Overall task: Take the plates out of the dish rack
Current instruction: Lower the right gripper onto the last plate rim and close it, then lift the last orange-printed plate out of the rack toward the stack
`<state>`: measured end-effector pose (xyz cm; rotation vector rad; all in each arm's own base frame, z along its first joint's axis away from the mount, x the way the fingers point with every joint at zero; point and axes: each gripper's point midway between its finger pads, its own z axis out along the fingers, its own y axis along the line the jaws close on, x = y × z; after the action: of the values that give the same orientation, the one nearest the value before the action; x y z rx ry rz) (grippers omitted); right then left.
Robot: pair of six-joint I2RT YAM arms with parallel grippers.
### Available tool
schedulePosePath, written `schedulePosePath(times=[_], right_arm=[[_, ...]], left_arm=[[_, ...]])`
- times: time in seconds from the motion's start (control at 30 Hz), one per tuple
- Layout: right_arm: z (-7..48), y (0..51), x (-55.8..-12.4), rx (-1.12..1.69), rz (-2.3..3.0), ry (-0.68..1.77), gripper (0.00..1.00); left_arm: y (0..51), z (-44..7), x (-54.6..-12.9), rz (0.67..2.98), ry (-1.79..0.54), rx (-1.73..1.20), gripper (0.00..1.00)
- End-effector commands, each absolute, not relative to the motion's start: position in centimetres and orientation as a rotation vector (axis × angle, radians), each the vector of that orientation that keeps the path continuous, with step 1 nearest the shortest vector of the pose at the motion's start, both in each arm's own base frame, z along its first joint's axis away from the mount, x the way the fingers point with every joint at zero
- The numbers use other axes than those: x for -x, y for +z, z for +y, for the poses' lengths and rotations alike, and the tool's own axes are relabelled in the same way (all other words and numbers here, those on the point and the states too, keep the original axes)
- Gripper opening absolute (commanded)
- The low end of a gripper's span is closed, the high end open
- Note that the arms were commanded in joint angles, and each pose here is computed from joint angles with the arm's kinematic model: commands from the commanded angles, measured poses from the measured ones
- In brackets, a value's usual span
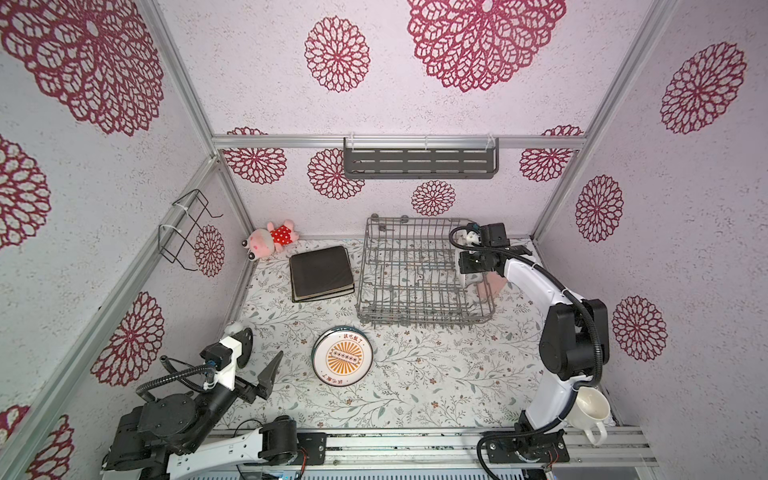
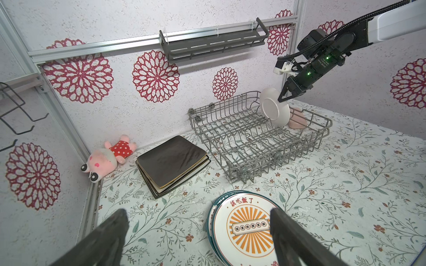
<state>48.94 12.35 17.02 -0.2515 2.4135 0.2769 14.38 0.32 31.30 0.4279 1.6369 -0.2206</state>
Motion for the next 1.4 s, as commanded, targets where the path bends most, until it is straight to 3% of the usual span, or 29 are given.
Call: schedulePosePath(times=[0.0,0.57,0.7,1.0,1.37], right_arm=[[10.7,20.3,-49.7,0.244,2.338,0.196,0.02],[11.4,28.7,-48.5,0.236,2.189,0.278,0.0],[13.7,30.6,-47.1,0.305,2.143,0.353,0.0],[24.7,35.9,-39.4,0.774,1.813,0.182,0.0],[36.0,34.7,-26.7,1.308,1.284,-0.001,0.01]], left_arm=[[31.6,0.9,-14.4,1.632,-0.247,-0.407,0.97],[31.5,0.6,-14.2,1.634,-0.263,-0.419,0.97],[31.5,0.6,-14.3,1.631,-0.261,-0.421,0.97],[32.1,0.7,-14.3,1.615,-0.265,-0.418,0.97],[32.3,0.7,-14.4,1.608,-0.261,-0.406,0.97]])
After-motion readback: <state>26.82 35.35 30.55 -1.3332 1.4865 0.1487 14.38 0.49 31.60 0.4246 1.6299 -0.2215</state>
